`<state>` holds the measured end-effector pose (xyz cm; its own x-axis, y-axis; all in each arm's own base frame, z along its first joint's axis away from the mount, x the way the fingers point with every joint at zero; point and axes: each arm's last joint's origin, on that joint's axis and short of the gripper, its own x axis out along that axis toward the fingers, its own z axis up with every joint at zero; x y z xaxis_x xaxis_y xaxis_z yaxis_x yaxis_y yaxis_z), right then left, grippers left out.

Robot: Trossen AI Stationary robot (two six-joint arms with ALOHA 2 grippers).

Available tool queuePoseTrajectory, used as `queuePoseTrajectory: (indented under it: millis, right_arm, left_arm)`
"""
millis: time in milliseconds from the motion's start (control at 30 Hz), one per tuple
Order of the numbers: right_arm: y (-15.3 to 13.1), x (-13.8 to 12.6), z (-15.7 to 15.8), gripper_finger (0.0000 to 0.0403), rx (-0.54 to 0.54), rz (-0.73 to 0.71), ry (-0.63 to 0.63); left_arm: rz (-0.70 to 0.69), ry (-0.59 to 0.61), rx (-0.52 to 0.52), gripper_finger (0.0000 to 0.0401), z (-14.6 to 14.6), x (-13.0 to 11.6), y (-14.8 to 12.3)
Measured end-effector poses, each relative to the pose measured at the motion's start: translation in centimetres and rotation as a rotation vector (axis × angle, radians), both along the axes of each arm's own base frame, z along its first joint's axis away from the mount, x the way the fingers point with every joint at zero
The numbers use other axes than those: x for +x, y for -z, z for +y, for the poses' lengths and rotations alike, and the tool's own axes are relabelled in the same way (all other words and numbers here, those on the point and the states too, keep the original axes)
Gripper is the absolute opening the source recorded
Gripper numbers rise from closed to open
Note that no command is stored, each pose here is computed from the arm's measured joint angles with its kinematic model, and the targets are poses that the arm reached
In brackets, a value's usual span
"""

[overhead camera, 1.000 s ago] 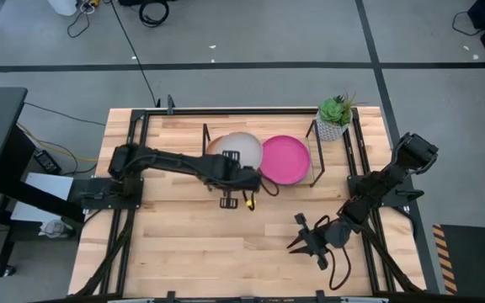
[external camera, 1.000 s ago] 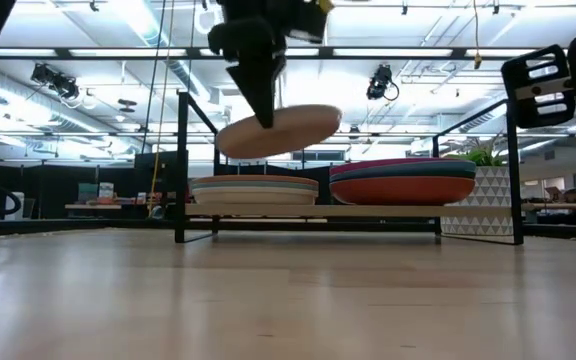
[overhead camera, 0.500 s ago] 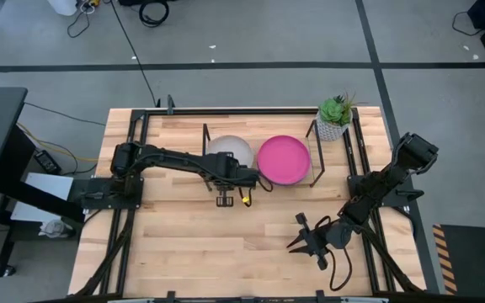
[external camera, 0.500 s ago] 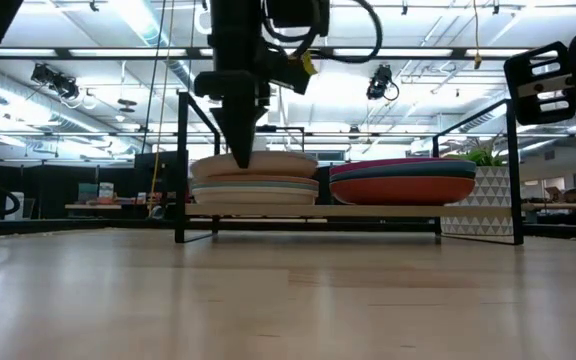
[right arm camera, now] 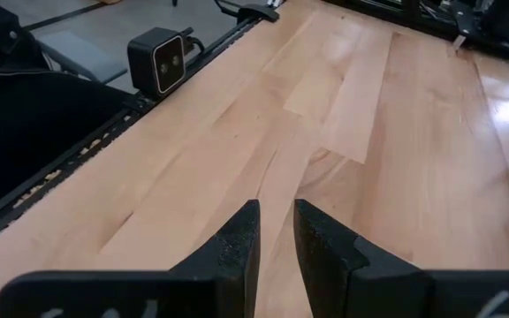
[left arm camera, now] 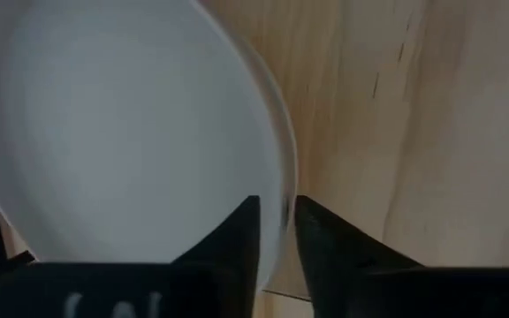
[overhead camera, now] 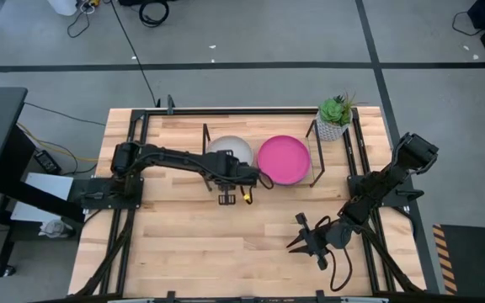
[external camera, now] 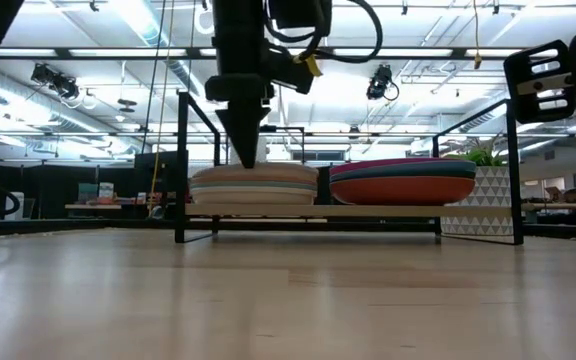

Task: Place and stack plates onto a shelf
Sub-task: Stack the gray plate on top of the brown plate on the shelf, then return to Home Position

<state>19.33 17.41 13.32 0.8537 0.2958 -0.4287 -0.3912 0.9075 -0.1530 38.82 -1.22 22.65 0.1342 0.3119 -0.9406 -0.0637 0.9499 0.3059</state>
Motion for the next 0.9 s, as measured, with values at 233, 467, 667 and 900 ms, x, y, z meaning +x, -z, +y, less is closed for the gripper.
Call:
queuePoseTrajectory:
  millis: [233, 467, 667, 900]
  right_arm:
    - [0.0, 0.0, 0.0, 0.0078, -0.003, -0.001, -0.001]
    - [0.0, 0.0, 0.0, 0.0078, -0.003, -0.001, -0.002]
    - [0.0, 0.0, 0.0, 0.0078, -0.004, 0.000, -0.002]
    - [0.0, 0.0, 0.0, 0.0078, -0.005, 0.000, -0.002]
  left_arm:
    - [-0.073, -0.010, 0.018, 0.0137, 0.0, 0.7, -1.9]
    - [-0.263, -0.091, 0.216, 0.0145, 0.6, 2.3, -1.5]
    - [-0.326, -0.111, 0.270, 0.0143, 0.6, 2.5, 1.1]
    - [-0.271, -0.108, 0.296, 0.0143, 0.4, 1.8, 2.3]
